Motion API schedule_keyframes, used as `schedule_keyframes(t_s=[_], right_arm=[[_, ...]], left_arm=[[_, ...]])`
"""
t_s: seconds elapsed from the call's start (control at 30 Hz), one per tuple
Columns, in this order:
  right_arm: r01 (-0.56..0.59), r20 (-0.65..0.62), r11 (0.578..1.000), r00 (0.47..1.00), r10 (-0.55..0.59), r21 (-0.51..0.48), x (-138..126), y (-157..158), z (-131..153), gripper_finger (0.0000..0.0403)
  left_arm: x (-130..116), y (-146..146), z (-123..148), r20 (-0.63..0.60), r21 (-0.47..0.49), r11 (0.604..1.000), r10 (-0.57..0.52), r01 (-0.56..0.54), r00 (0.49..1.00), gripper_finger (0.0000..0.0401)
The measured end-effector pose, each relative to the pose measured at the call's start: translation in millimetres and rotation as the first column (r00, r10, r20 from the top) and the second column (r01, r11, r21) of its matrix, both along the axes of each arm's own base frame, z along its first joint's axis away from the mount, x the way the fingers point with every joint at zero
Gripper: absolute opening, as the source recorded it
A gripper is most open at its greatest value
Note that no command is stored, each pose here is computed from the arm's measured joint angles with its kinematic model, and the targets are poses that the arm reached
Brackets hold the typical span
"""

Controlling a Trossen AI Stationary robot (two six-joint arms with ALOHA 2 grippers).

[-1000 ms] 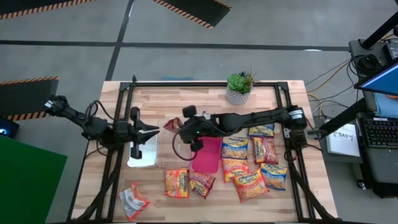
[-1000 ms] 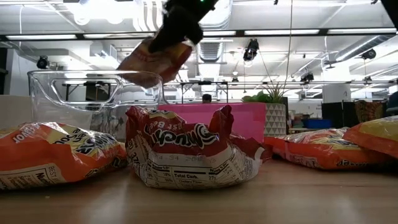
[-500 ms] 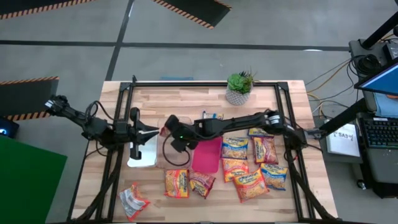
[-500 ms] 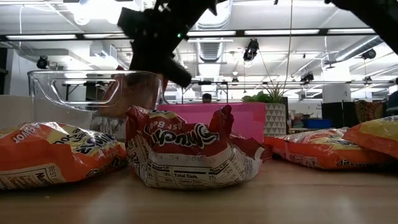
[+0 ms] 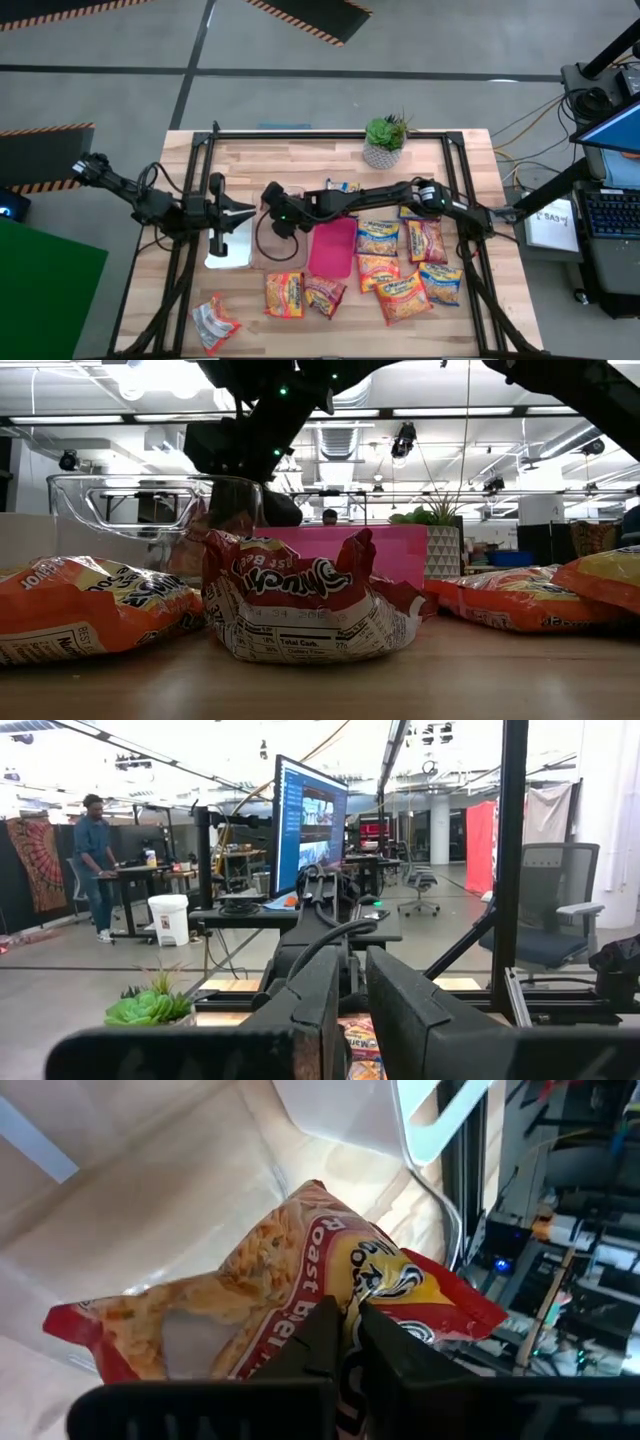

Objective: Sort Maruchan noodles
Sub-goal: Put the red noodle pack into the transparent bin, then put the blue noodle pack into the red bin

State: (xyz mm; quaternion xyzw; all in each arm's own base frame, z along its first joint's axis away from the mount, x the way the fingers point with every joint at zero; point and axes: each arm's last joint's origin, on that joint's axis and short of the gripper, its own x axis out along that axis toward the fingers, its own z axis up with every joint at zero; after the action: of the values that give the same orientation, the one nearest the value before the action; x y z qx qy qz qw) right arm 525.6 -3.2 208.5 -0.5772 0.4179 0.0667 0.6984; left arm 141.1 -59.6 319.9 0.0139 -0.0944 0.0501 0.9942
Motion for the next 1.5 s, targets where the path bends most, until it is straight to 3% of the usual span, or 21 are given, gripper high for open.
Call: schedule_keyframes(t_s=[0.53, 0.7, 0.83, 1.03, 1.23, 1.37, 1.5], right_arm=[[0.063, 0.036, 0.995, 0.997, -0.066, 0.08, -2.1, -3.8, 4.1, 0.0083], [0.085, 0.039, 0.989, 0.995, -0.09, 0.119, -16.6, 4.9, 32.6, 0.0079], [0.168, 0.007, 0.958, 0.985, -0.174, 0.234, -40.8, 13.1, 62.9, 0.0069], [0.256, -0.022, 0.819, 0.958, -0.286, 0.513, -90.6, 24.5, 109.7, 0.0035], [0.276, 0.002, 0.711, 0.932, -0.363, 0.647, -143.1, 52.6, 111.5, 0.001], [0.265, 0.035, 0.575, 0.889, -0.457, 0.774, -173.0, 68.0, 97.6, 0.0009], [0.318, -0.045, 0.397, 0.825, -0.563, 0.861, -200.7, 76.5, 78.9, 0.0009]], left_arm=[[1.2, -0.7, -1.0, -0.005, 0.003, 1.0, 0.0, 0.0, 1.0, 0.0038], [3.1, -1.7, -2.5, -0.015, 0.008, 1.0, 0.0, 0.0, 1.0, 0.0038], [6.2, -3.4, -5.2, -0.032, 0.001, 1.0, -0.002, 0.002, 0.999, 0.0038], [14.8, -5.5, -13.1, -0.092, -0.009, 0.999, 0.046, -0.047, 0.995, 0.0038], [31.0, -5.0, -18.8, -0.253, -0.058, 0.993, 0.081, -0.098, 0.964, 0.0036], [44.7, -8.6, -20.1, -0.36, -0.061, 0.991, 0.094, -0.123, 0.928, 0.0036], [58.8, -16.2, -17.7, -0.39, -0.036, 0.995, 0.067, -0.088, 0.919, 0.0036]])
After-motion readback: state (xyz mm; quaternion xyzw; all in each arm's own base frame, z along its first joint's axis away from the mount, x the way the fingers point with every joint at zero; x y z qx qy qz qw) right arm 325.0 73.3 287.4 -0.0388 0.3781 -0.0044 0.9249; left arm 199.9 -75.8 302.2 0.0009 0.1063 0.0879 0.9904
